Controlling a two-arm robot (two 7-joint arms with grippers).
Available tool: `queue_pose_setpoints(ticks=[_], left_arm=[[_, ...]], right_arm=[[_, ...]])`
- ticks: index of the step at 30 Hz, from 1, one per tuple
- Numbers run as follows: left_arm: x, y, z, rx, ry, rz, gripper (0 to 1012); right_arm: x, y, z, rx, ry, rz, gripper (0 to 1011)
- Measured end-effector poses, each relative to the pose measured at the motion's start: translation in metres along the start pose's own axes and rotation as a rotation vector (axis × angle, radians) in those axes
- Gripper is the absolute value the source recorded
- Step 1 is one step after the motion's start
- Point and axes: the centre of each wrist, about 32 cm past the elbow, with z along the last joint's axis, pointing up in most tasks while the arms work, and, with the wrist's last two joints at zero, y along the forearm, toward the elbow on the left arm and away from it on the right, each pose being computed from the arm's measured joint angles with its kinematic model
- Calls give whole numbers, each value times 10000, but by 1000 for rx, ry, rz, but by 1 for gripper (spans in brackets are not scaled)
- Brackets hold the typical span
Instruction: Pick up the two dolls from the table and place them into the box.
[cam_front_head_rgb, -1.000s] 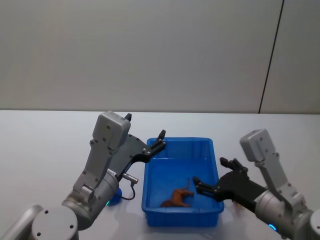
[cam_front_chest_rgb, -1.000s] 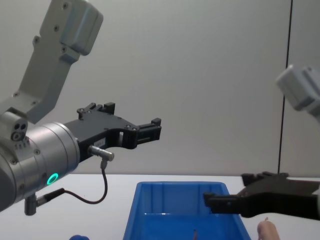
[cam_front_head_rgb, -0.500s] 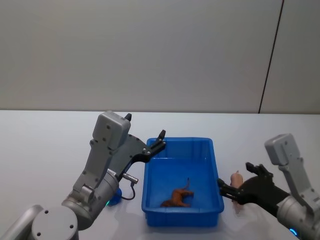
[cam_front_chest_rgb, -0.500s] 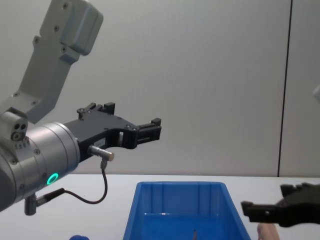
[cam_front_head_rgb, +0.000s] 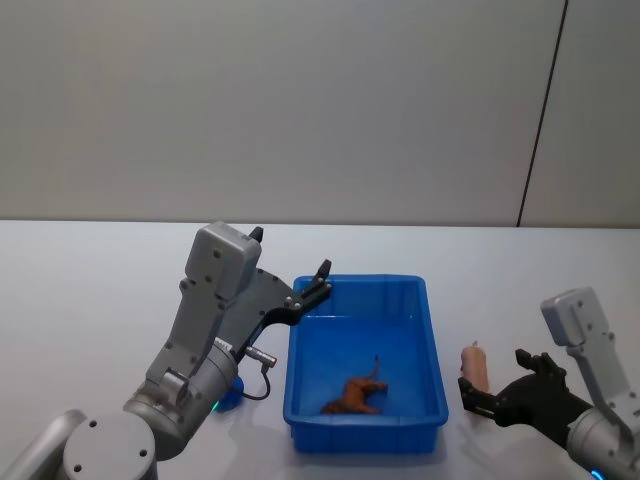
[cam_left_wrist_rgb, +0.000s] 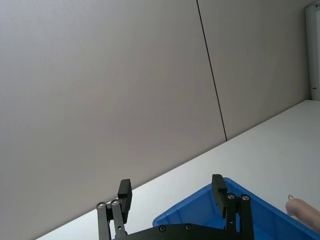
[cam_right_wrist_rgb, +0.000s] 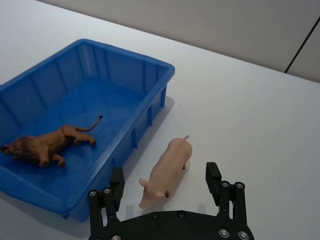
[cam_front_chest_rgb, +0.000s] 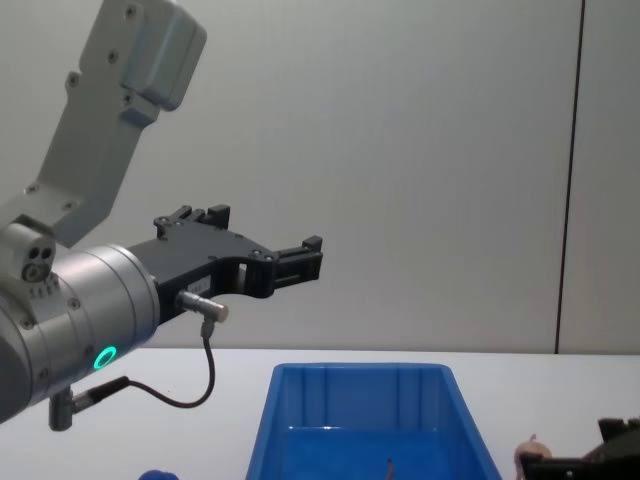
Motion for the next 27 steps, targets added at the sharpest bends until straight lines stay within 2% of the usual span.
queue_pose_setpoints(ticks=[24,27], left_arm=[[0,0,0,0,0,0,1002],[0,0,0,0,0,0,1002]], right_arm=[[-61,310,-93,-70,16,-4,999],[-73,349,-98,-79,16,-8,942]])
